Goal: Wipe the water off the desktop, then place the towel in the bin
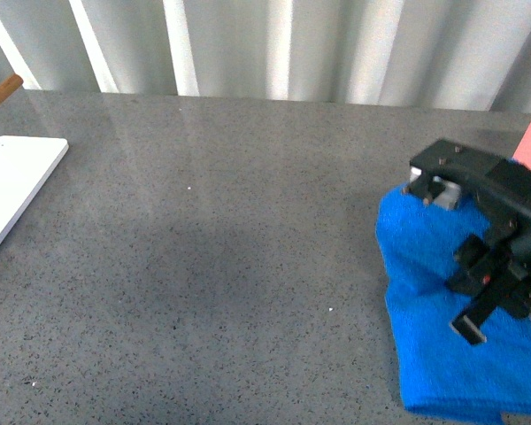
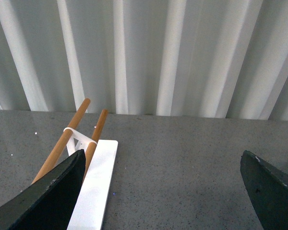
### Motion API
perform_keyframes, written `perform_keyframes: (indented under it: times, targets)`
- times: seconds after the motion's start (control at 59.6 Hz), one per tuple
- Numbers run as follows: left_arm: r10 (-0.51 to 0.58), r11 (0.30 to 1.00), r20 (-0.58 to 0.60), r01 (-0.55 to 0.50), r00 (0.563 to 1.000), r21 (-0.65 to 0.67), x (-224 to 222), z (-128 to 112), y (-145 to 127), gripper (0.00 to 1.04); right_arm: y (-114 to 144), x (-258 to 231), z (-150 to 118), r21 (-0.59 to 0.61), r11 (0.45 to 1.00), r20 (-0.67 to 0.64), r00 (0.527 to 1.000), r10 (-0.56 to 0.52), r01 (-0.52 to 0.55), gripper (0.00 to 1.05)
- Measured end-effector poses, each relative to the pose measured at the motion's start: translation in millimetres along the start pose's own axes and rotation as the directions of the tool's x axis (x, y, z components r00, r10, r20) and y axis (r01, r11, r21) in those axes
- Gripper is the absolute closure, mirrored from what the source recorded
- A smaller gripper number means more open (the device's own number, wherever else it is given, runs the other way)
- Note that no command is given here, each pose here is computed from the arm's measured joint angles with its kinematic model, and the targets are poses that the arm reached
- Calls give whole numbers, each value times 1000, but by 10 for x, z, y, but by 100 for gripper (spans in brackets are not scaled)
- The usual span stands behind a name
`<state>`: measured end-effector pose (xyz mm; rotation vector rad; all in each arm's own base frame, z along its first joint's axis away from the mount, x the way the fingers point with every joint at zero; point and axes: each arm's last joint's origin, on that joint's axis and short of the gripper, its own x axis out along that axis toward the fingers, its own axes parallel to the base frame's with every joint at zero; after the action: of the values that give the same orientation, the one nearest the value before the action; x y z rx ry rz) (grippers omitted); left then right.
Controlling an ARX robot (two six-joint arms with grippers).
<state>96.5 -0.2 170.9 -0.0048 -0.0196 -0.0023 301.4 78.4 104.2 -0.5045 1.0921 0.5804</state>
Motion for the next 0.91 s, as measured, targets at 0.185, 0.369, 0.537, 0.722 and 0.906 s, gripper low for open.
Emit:
perform_keyframes:
  times: [0.185,0.369,0.537,0.722,0.906]
  targets:
    - [0,1000,0,0,1000,0,0,0,0,7,-99,-241,236,-9,997,133,988,-77,79,101]
    - [0,1000,0,0,1000,0,0,0,0,7,-193,-589,473,-19,985,287,945,-157,169,101]
    - [0,1000,0,0,1000,0,0,0,0,7,-316,-1067,657,43,951,413,861,-297,307,101]
    - [0,1000,0,0,1000,0,0,0,0,7,-545,-1754,536,230,774,380,677,-630,590,101]
    - [0,1000,0,0,1000,0,0,0,0,7,-743,-2056,105,316,660,150,651,-744,682,101]
